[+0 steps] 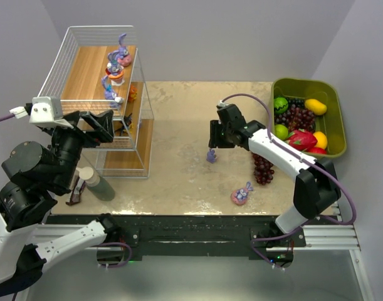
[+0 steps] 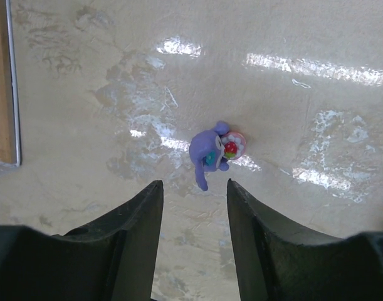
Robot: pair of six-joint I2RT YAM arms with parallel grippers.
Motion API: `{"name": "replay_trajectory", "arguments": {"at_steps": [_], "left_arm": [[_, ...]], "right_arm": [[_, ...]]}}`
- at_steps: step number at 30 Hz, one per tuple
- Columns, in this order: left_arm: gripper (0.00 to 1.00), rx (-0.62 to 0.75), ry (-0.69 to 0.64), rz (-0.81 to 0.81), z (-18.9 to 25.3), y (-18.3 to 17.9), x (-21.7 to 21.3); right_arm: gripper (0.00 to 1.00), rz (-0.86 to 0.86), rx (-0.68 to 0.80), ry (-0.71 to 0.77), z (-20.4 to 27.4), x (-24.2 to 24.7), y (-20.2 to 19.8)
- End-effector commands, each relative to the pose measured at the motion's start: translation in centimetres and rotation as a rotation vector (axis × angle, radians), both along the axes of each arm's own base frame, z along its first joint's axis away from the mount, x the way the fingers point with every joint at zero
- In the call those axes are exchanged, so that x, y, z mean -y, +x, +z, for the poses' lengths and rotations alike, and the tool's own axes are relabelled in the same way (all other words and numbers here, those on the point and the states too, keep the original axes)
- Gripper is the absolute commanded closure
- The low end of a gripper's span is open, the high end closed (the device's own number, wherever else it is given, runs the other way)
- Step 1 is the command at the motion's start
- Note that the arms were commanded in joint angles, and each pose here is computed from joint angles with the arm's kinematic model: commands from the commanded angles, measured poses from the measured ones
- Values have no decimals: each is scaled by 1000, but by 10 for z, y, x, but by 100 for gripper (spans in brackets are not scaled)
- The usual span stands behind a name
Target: Place and organize the plastic toys onto the shelf
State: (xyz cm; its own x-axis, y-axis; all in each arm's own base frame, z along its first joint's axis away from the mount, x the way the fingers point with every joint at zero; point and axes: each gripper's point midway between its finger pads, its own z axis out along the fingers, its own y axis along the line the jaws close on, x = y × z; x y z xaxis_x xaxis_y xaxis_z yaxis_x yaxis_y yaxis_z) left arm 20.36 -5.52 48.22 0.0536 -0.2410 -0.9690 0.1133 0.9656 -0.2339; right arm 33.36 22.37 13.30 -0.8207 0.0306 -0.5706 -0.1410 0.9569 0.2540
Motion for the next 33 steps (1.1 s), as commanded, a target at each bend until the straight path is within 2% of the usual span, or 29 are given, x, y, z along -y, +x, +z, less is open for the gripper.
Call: {"name": "replay_trajectory", "arguments": {"at_steps": [1,18,24,33], "left_arm": [[1,26,-22,-13,8,0,3],[1,67,-47,12,31,-12,-15],[0,82,-66,14,37,-16,-19],[1,81,-65,20,37,-16,-21]], "right_arm": [[52,26,8,48,1,-8,4],[53,56,-40,45,-34,-9,-2],[60,34,-44,27,-38,-5,0],[77,22,-38,27,-37,-5,3]]}}
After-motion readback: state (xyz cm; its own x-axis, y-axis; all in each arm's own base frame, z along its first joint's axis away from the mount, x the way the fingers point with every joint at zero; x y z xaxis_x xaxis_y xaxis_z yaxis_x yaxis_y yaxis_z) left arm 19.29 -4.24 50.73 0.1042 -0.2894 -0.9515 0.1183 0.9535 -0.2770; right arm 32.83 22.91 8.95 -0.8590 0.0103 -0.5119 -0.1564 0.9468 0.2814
